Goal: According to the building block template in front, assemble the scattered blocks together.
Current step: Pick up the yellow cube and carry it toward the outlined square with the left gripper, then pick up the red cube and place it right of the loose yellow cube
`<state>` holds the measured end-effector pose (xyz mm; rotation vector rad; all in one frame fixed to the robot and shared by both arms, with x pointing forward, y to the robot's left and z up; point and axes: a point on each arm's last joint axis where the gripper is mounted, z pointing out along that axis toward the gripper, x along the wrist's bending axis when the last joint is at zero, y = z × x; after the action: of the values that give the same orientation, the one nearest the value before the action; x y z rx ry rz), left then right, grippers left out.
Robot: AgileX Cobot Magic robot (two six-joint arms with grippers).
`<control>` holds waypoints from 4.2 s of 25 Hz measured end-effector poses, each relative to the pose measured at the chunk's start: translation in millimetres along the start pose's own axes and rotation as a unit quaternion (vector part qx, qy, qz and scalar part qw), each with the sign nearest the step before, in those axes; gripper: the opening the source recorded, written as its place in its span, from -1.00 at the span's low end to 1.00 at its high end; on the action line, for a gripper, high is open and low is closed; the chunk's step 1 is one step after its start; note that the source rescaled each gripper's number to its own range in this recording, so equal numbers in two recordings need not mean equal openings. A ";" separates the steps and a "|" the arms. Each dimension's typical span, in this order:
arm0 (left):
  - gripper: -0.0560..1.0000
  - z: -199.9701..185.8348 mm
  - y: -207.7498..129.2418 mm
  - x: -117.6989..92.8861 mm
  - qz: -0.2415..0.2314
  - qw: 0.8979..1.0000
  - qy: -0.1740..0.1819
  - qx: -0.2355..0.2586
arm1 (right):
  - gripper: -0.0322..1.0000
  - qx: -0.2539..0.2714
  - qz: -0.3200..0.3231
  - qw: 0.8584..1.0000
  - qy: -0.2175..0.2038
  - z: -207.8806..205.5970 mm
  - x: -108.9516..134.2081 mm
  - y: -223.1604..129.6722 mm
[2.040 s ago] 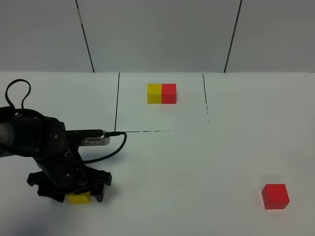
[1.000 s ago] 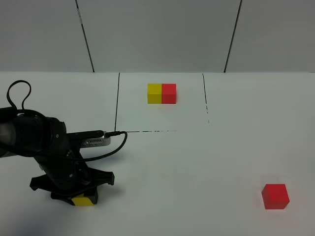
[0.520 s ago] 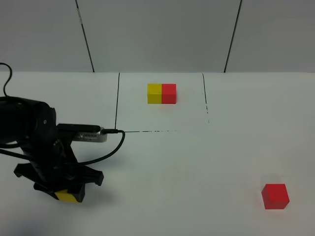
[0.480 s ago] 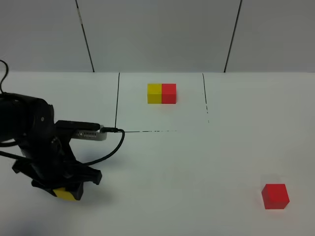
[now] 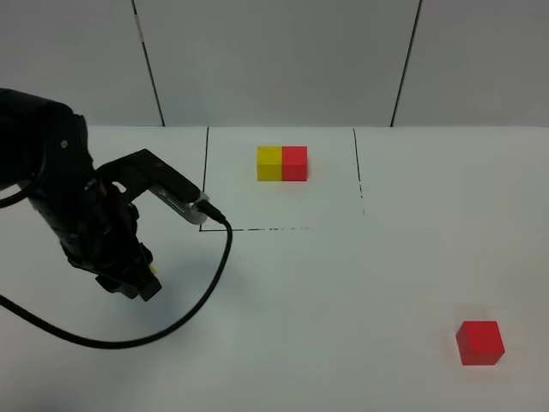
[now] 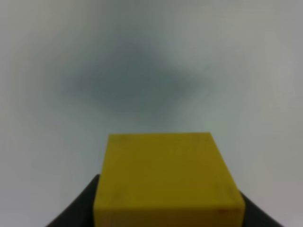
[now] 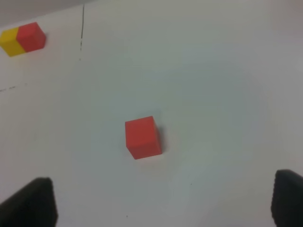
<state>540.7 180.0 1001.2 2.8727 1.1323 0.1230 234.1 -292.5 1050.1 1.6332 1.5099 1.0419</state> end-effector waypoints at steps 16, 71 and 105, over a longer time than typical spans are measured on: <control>-0.88 52.7 137.7 -48.1 0.297 0.953 0.012 0.060 | 0.62 0.000 0.000 1.000 0.000 0.0 0.0 0.0; -0.89 130.5 186.7 -105.7 0.396 0.917 -0.040 -0.005 | 0.62 0.000 0.000 1.000 0.000 0.0 0.0 0.0; 0.84 30.3 169.5 -66.7 0.158 0.987 -0.033 -0.025 | 0.62 0.000 0.000 1.000 0.000 0.0 0.0 0.0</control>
<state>609.9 10.1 980.4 2.9616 0.6471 0.0658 234.1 -292.5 1050.1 1.6324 1.5104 1.0415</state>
